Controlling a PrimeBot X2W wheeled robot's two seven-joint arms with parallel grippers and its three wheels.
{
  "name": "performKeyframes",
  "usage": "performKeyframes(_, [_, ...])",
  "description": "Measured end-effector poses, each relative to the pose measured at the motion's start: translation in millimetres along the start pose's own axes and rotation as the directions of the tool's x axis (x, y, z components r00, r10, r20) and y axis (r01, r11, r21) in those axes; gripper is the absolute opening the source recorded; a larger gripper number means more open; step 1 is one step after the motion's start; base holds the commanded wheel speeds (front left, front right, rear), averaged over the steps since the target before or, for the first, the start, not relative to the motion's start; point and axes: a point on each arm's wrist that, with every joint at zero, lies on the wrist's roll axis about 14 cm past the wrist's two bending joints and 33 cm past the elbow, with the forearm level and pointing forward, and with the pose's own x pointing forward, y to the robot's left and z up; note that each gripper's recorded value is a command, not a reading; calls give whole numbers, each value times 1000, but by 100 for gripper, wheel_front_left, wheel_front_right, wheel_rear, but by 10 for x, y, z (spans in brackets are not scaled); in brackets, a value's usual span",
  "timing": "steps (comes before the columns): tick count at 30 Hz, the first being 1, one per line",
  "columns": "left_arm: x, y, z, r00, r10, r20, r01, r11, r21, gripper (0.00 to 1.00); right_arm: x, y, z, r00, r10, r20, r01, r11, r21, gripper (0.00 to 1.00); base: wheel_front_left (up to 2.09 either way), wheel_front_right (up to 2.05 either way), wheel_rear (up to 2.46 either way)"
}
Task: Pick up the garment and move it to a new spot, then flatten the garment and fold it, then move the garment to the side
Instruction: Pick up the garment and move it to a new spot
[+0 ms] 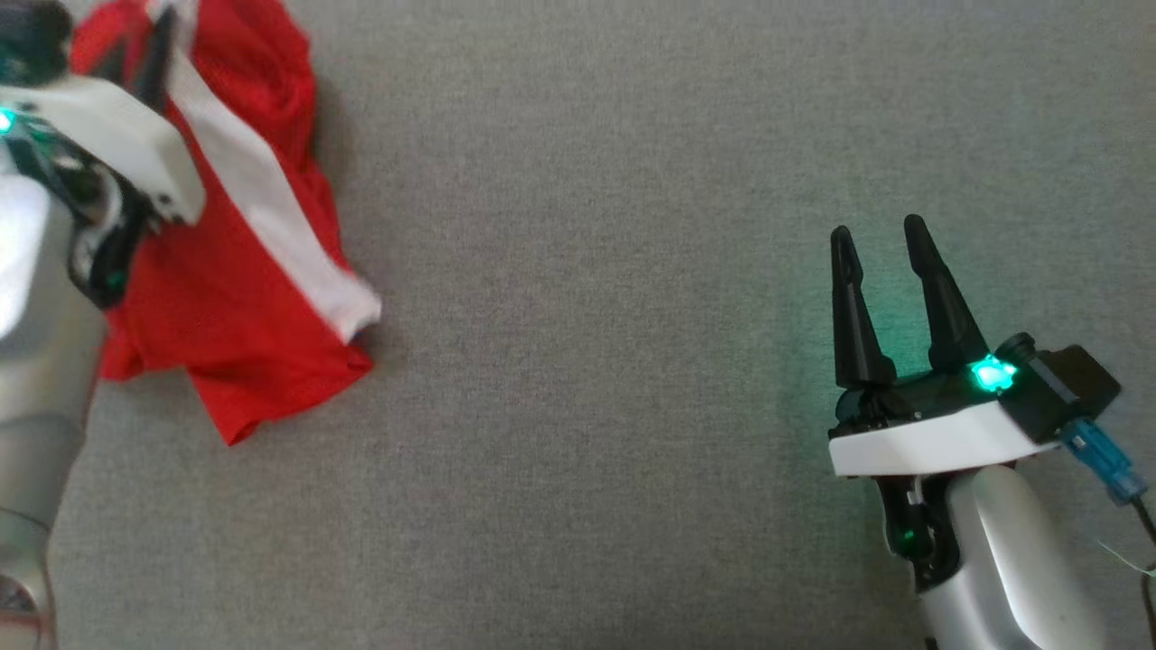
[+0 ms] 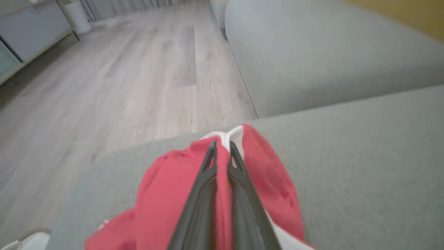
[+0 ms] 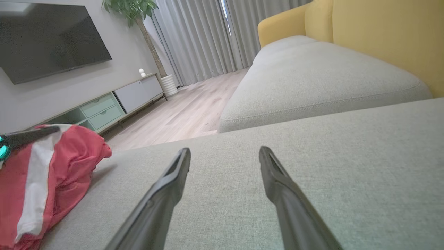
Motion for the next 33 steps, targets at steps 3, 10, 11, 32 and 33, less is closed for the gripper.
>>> performKeyframes(3, [-101,69,456,983,21,183,-17,1000,-18,0,-28,35,92,1000,6,20,-5,1000,-8,100,0,0,0])
performKeyframes(10, [-567,21,1315,864,25,503,-20,1000,-16,0,-141,186,289,998,32,61,-32,999,-11,100,0,0,0])
performKeyframes(11, [-651,-3,1424,842,23,539,-19,1000,-14,0,-175,205,293,998,34,60,-33,999,-9,100,0,0,0])
performKeyframes(32, [-1111,-1639,1565,724,-284,629,363,932,3,0,-438,139,614,990,-12,143,10,1000,13,100,0,0,0])
performKeyframes(33, [-1075,-1780,1559,716,-310,626,394,919,4,0,-446,91,671,987,-26,159,24,1000,16,100,0,0,0])
